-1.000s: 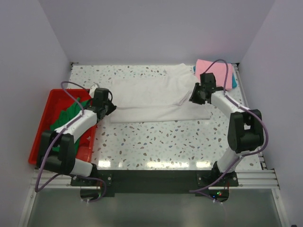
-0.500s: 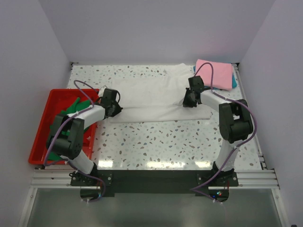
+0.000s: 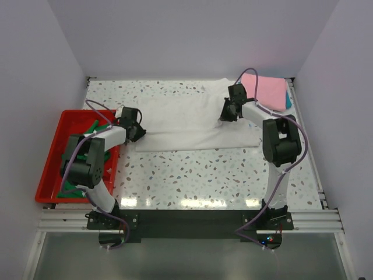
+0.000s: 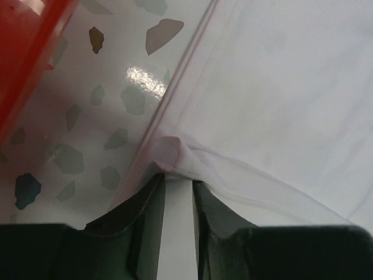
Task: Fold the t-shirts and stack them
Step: Fold the tshirt
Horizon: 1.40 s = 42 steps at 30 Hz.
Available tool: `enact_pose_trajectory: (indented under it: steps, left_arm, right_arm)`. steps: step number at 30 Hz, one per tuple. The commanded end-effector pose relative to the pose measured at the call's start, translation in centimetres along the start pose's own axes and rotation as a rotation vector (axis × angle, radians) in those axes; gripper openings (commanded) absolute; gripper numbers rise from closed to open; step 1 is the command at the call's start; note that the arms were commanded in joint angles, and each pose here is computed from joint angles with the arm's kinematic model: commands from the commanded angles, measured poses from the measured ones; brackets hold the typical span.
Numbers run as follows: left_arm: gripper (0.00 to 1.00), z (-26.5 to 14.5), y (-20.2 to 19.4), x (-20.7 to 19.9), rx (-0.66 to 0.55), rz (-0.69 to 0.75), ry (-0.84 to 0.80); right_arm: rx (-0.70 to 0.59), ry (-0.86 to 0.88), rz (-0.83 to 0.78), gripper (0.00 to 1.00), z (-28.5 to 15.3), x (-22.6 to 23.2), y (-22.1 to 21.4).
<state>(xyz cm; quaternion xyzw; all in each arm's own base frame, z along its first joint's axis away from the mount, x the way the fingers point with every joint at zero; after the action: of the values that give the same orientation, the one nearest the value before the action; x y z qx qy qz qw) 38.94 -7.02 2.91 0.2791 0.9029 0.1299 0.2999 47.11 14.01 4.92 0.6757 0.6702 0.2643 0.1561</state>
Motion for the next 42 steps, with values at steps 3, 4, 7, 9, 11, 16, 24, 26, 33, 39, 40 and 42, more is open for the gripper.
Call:
enact_pose_trajectory:
  steps: [3,4,7,9,11,16,24,26,33,39,40,42]
  left_arm:
    - [0.39,-0.1,2.1,-2.4,-0.042,-0.017,-0.075]
    - [0.41,-0.1,2.1,-2.6,-0.040,-0.014,-0.082]
    - [0.51,-0.4,2.5,-3.4,-0.034,-0.007,-0.113]
    - [0.61,-1.1,3.0,-4.3,-0.044,0.001,-0.147]
    - [0.68,-2.2,3.4,-5.2,-0.052,0.006,-0.190]
    - [0.78,-5.5,4.7,-5.7,-0.096,0.002,-0.229]
    - [0.75,-8.3,3.3,0.6,-0.171,-0.087,-0.058]
    - [0.71,-9.2,2.5,1.1,-0.186,-0.094,-0.057]
    - [0.68,-8.7,0.4,4.2,-0.201,-0.096,-0.005]
    - [0.68,-7.3,0.1,4.7,-0.206,-0.088,0.014]
    - [0.67,-6.9,0.1,4.9,-0.201,-0.089,0.024]
    - [0.65,-6.3,-0.1,4.7,-0.191,-0.082,0.020]
  right_arm:
    - [-0.050,0.109,0.020,0.09,0.5,2.5,2.8]
    - [-0.050,0.119,0.020,0.09,0.7,2.8,3.0]
    - [-0.045,0.142,0.025,0.09,1.2,3.3,3.4]
    - [-0.052,0.151,0.027,0.10,1.2,3.5,3.9]
    - [-0.065,0.160,0.023,0.15,0.9,3.8,4.3]
    - [-0.134,0.159,0.019,0.36,-1.8,3.9,7.0]
    - [-0.198,-0.003,0.101,0.46,-8.6,-0.4,6.3]
    - [-0.178,-0.037,0.137,0.46,-10.2,-1.9,3.6]
    - [-0.161,-0.103,0.240,0.61,-13.5,-7.2,-3.8]
    - [-0.106,-0.166,0.252,0.64,-13.5,-9.7,-7.2]
    - [-0.097,-0.173,0.257,0.64,-13.3,-9.9,-7.5]
    - [-0.090,-0.185,0.266,0.64,-12.9,-10.3,-7.9]
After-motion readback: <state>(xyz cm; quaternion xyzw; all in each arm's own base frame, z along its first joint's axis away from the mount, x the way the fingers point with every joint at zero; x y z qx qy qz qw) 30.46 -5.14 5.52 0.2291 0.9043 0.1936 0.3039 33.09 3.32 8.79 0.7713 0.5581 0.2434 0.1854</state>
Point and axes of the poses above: each gripper's point midway between its finger pads, its own z axis out along the fingers, its own x axis along the line the jaws close on, y = z × x, the point moved 1 cm from there along -z, back along the fingers, and after that the axes turned 15 degrees about -z, right-handed, at the moved point
